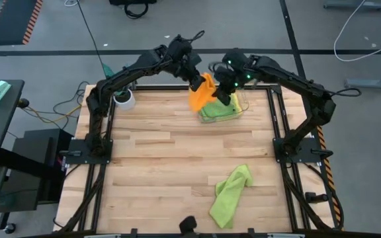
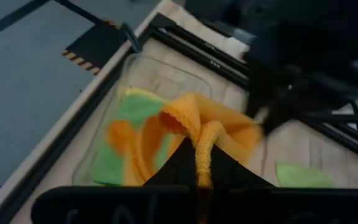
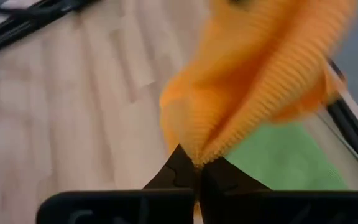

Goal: Fold microfiber towels
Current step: Stack the orange towel on top of the green towel in the transparent bin

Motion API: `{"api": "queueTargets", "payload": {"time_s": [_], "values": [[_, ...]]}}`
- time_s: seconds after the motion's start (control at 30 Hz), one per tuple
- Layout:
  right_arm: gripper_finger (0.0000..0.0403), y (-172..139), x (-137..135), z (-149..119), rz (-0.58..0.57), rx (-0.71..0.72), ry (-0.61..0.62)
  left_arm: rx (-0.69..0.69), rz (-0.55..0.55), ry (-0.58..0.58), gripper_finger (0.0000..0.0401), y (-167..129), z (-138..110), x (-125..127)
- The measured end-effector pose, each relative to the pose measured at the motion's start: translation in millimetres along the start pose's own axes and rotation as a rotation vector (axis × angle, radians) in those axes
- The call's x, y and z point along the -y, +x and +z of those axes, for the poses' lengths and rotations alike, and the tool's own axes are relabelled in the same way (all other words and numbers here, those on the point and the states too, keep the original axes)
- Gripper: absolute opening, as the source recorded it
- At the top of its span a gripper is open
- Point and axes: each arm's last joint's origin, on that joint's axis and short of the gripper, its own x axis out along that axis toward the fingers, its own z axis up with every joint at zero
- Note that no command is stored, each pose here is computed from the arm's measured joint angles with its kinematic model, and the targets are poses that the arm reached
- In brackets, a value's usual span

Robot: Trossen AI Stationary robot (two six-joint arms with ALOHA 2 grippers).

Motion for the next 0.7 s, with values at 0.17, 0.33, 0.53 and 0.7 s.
{"api": "queueTargets", "payload": {"time_s": [0.17,0.33,0.53,0.7], "values": [[0.0002,20,30,2,-0.021,-0.034,0.141,0.043,0.011,-0.017,0.0008,-5,5,-20],[0.0001,28,18,9,0.016,-0.061,0.102,0.032,0.015,-0.013,0.0008,-4,3,-24],[0.0,1,-1,32,-0.115,0.041,0.01,-0.006,0.015,0.018,0.0008,-4,0,-22],[0.0,-11,7,31,-0.163,0.015,0.043,-0.007,-0.007,0.032,0.0008,-2,-1,-15]]}}
